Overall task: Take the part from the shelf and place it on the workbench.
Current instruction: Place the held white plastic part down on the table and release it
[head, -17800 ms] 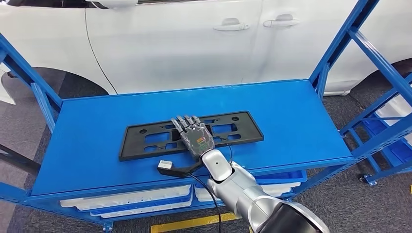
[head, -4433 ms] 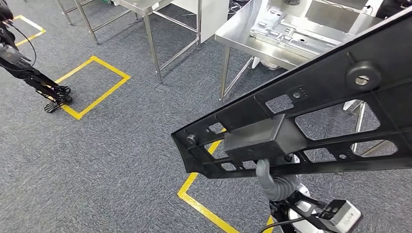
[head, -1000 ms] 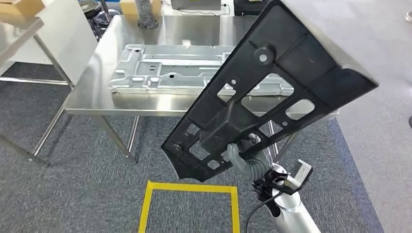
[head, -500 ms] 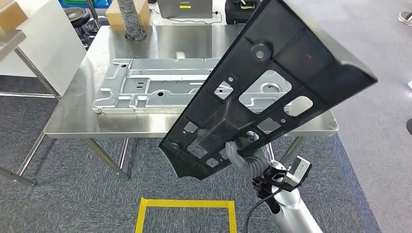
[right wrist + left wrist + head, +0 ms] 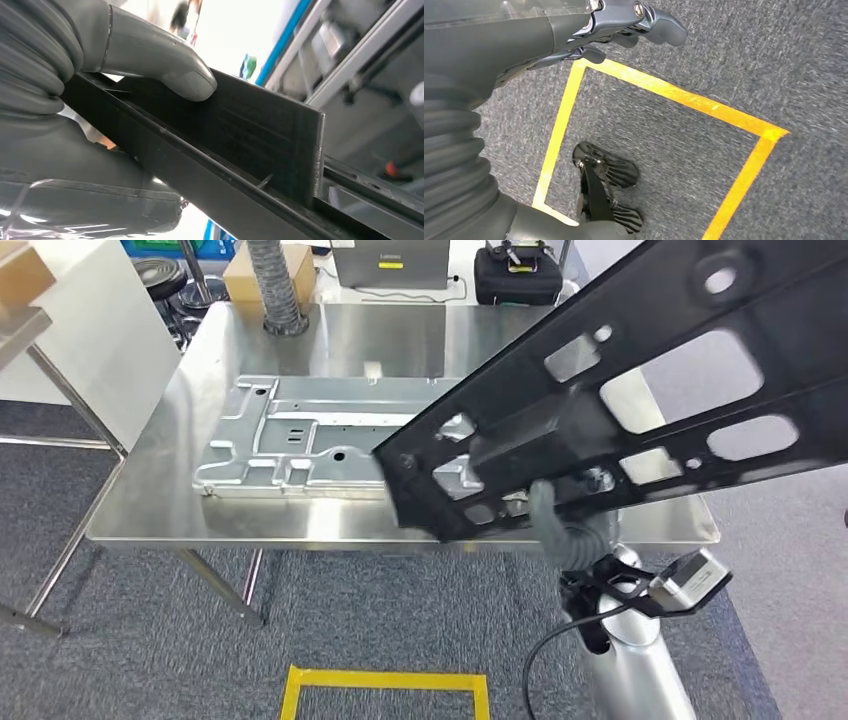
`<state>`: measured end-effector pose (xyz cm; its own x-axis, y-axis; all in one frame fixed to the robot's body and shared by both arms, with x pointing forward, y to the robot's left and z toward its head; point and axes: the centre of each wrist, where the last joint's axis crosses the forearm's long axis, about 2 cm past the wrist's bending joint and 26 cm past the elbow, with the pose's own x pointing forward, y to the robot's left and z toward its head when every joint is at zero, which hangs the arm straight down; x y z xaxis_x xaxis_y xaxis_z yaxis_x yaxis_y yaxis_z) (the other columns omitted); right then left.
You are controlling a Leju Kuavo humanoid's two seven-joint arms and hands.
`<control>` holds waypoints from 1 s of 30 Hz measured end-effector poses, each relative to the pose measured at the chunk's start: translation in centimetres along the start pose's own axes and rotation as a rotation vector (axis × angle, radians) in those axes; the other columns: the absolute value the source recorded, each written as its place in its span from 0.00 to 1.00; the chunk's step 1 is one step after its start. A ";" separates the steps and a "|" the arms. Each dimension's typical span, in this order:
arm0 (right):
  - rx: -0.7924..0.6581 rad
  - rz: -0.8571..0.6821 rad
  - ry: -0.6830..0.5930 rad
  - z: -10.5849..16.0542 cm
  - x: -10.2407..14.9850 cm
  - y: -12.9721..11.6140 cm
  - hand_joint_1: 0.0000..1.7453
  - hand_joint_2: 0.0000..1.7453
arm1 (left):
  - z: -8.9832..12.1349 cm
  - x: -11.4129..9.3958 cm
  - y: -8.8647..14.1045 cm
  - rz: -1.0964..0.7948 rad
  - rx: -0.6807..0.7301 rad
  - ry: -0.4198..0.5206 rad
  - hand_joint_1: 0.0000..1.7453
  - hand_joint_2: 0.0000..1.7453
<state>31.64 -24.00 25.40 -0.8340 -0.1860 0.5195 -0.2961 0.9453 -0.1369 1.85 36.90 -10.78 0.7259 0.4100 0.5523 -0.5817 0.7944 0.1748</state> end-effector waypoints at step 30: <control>0.927 1.452 0.484 -12.5 -11.4 4.3 1.00 1.00 | -0.9 2.0 -0.7 -0.073 -0.055 -0.119 0.00 1.00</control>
<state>45.70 -14.51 29.47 -0.4919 0.8233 -0.2831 0.1965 -0.2118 -0.9574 4.02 37.53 -10.49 0.7150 0.2965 0.6331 -0.5055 0.8449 0.1751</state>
